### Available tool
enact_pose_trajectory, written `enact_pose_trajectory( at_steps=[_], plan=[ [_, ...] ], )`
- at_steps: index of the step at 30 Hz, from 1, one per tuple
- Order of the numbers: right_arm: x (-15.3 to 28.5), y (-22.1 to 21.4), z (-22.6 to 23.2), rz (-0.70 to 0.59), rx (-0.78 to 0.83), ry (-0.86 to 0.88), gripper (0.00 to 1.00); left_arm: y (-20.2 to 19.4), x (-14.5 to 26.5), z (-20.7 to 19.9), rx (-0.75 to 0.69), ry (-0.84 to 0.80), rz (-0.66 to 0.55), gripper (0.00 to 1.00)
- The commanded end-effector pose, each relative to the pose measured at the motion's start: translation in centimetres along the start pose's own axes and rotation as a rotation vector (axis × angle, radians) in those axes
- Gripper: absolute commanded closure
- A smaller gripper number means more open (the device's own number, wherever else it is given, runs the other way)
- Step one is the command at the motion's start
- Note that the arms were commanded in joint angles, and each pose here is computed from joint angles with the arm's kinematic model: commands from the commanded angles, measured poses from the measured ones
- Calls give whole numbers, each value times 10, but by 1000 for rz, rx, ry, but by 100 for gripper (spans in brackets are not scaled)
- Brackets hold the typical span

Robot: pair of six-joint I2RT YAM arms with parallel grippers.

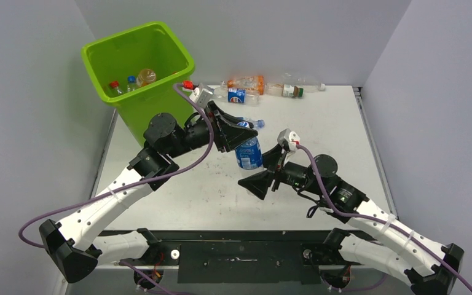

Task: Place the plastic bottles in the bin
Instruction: Place the plastic bottle in the trash bin.

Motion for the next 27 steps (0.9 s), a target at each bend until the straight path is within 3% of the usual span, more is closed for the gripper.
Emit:
enact_pose_trajectory(
  at_steps=[1, 8, 12, 15, 20, 27],
  plan=[
    [18, 62, 5, -108, 51, -39, 10, 25, 10, -27, -92, -37, -83, 100],
    [52, 94, 15, -70, 34, -81, 10, 72, 37, -40, -206, 32, -269, 100],
    [79, 115, 16, -133, 62, -141, 10, 102, 59, -50, -274, 79, -400, 100],
    [99, 120, 2, -188, 69, -280, 10, 118, 76, -57, -343, 131, -485, 100],
    [125, 91, -39, -221, 1, -605, 10, 153, 116, -55, -492, 338, -682, 100],
    [127, 26, -77, -98, -75, -856, 10, 209, 149, -41, -670, 666, -919, 100]
  ],
)
Point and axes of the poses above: each gripper's point midway between its finger pads, its own x axis back along the fingers, its own z axis along the line the jaws close on, y = z × x, the point moved 3 cm from there along x, back along the fingers, and after that the axes turned 15 degrees about x, right-handed, at the moved point
